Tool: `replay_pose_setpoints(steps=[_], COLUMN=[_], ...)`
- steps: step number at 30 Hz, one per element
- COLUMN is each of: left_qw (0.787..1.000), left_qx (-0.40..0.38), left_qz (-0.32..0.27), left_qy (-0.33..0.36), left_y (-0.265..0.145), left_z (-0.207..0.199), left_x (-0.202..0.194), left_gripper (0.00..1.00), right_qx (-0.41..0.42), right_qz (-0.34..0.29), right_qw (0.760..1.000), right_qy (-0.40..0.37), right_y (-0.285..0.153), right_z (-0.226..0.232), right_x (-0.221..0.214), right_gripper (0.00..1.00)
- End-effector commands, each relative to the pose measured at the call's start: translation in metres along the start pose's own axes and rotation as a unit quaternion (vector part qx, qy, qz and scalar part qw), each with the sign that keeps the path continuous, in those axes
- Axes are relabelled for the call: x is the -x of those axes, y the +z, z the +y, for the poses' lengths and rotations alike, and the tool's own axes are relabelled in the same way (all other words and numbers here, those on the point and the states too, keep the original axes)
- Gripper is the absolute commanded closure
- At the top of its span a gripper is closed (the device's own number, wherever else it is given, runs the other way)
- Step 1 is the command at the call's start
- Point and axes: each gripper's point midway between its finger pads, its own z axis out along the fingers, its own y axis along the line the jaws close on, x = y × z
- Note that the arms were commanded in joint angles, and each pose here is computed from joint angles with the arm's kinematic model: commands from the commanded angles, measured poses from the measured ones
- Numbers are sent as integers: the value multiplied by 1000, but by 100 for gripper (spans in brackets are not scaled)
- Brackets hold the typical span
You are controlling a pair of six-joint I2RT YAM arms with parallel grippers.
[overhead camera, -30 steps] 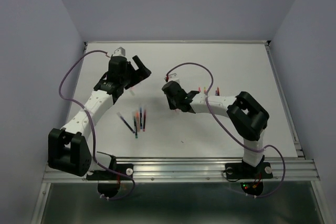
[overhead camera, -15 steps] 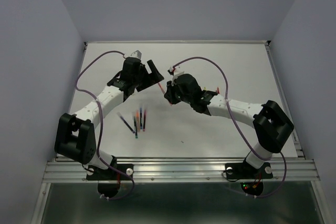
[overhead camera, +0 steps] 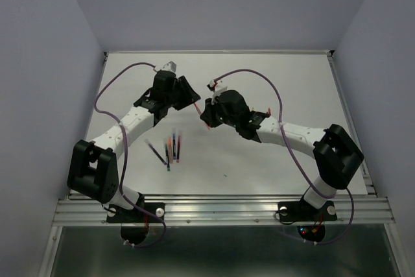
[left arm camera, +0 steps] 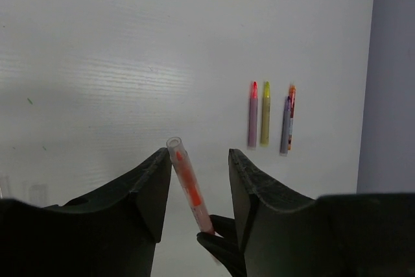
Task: Open the pen caps
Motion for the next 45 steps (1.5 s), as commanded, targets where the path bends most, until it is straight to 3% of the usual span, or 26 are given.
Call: replay_pose_setpoints(steps=[1,5,12,14,16,19,23,28,32,45], left_qw=[999,999,999,999,999,999,998,998,997,992], left_qx=[-33,-32,-33,-32,-31,-33,-49,-52,-53,-103], left_qz=[-23,-22,-26,-26,-27,-28,-43,-44,-47,-67], left_qy=[9,8,5,6,5,3,5,4,3,-9], left_y=[-7,-6,-7,-7,-8,-10,-14,-16,-16,-34], left_z=[-23,-23,-24,-24,-23,-24,-32,-35,-36,-62], left_x=[15,15,17,17,17,17,22,22,23,35], left_gripper=[49,60,98,100,100,100,100,100,100,100], right_qx=[22,27,25,24,22,9,3,5,6,-9], right_qz=[-58,-63,-66,-66,-67,-73,-73,-71,-67,-46], right_qw=[998,998,998,998,997,997,997,997,998,999], right_qy=[7,7,7,6,4,1,-7,-10,-15,-19], right_y=[-10,-11,-11,-11,-11,-9,-3,8,12,16], right_z=[12,15,14,14,13,9,7,9,9,0], right_x=[39,42,44,44,45,48,51,53,52,34], right_gripper=[99,99,99,98,89,60,52,52,78,88])
